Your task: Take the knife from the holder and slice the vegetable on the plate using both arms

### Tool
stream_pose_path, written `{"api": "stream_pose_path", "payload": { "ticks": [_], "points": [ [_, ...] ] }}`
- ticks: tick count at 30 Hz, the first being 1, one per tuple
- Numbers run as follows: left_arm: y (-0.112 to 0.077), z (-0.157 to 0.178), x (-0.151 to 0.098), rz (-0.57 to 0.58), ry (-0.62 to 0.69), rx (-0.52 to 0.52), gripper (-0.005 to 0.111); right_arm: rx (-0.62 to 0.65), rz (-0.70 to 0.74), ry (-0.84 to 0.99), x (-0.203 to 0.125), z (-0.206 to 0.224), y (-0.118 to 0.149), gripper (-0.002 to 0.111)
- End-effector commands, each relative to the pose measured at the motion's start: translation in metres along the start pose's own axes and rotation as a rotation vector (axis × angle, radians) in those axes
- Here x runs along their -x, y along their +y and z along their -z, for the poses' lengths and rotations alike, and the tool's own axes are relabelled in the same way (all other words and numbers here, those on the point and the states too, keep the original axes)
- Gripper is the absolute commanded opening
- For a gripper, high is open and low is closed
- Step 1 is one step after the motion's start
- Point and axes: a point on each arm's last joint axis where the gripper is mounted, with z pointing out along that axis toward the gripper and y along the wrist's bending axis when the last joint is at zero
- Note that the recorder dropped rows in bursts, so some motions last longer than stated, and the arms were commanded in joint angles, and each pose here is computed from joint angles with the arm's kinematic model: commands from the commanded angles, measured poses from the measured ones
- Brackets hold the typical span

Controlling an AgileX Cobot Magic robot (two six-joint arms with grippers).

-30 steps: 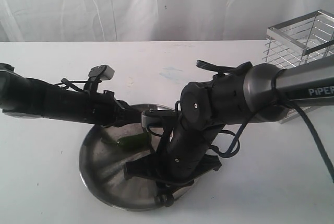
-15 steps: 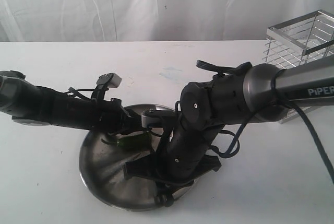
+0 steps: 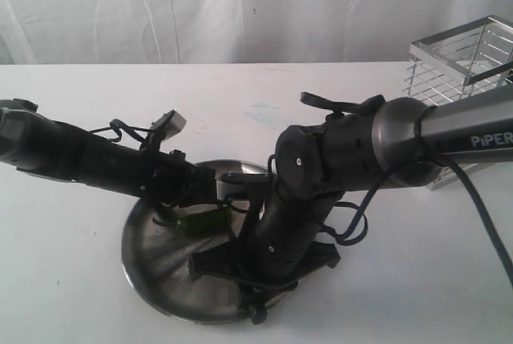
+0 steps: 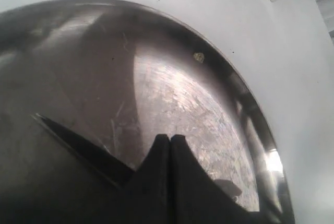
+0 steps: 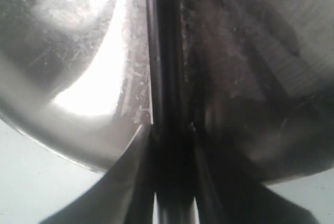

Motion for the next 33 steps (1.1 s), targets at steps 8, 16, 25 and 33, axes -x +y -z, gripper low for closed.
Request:
{"api": "stream_pose_path", "payload": {
  "ticks": [8,16,25,33],
  "points": [
    [0.028,-0.011,-0.042,-0.047,0.241,0.117,0.000,-0.109,0.016,0.070,-0.005,-0.002,-0.013,0.000],
    [0.016,-0.008,-0.032,-0.076,0.228,0.043,0.000,-0.247,0.018,0.078,-0.005,0.001,-0.026,0.000],
    [-0.011,0.011,-0.002,-0.138,0.070,0.021,0.000,-0.285,0.039,0.039,-0.001,0.001,-0.029,0.000],
    [-0.024,0.020,0.003,-0.190,0.055,-0.006,0.000,-0.280,0.041,0.029,0.000,0.001,-0.029,0.000]
  ]
}}
